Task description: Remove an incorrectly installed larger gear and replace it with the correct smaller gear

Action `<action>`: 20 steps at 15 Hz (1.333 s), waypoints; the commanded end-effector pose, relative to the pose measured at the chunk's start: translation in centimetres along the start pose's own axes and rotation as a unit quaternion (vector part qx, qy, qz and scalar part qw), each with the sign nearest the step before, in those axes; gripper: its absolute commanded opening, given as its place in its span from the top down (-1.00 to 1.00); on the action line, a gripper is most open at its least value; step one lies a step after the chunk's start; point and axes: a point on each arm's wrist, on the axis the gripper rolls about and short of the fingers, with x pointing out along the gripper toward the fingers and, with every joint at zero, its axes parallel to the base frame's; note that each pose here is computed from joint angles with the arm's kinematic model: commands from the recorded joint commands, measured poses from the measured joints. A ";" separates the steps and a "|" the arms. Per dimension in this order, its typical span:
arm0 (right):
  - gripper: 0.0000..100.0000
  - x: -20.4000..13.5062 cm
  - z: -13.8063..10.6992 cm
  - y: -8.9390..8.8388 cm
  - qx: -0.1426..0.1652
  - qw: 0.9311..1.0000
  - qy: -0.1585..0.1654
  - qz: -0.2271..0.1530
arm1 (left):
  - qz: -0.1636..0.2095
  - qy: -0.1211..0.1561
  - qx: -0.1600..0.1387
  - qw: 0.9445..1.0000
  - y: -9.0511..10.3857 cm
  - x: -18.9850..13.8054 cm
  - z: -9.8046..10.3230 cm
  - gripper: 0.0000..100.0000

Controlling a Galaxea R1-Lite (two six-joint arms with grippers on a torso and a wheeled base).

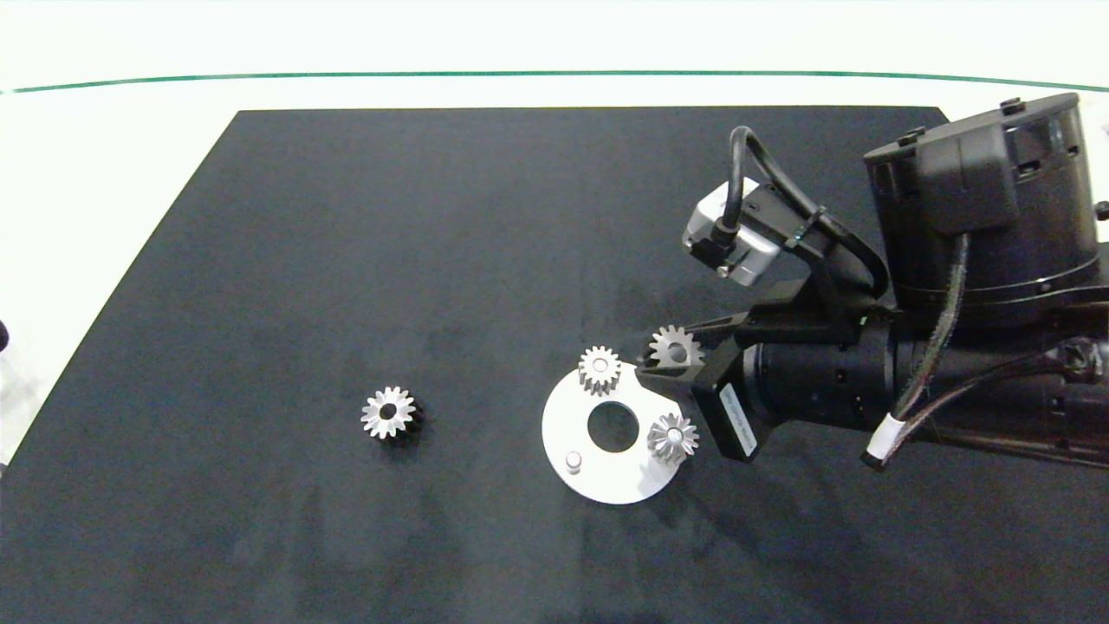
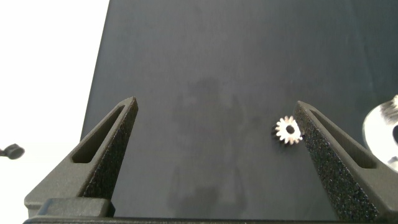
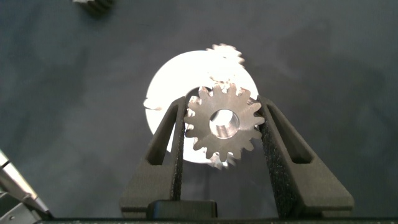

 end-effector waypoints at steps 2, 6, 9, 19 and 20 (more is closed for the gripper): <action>0.56 2.4 0.4 3.1 -0.024 0.999 0.012 0.043 | 0.003 -0.030 -0.009 1.000 0.3 -1.6 0.3 -1.00; 0.56 3.5 -0.3 5.5 -0.014 0.997 0.035 0.070 | 0.004 -0.057 -0.012 0.998 0.5 -2.9 0.8 -1.00; 0.56 4.3 -1.2 5.7 -0.022 0.995 0.070 0.061 | 0.004 -0.067 -0.013 0.998 0.6 -3.3 1.2 -1.00; 0.56 7.3 -1.5 6.3 -0.059 0.992 0.113 0.026 | 0.003 -0.079 -0.016 0.997 0.7 -3.8 1.6 -1.00; 0.56 7.4 -1.5 6.3 -0.059 0.991 0.114 0.026 | 0.003 -0.079 -0.016 0.997 0.7 -3.8 1.6 -1.00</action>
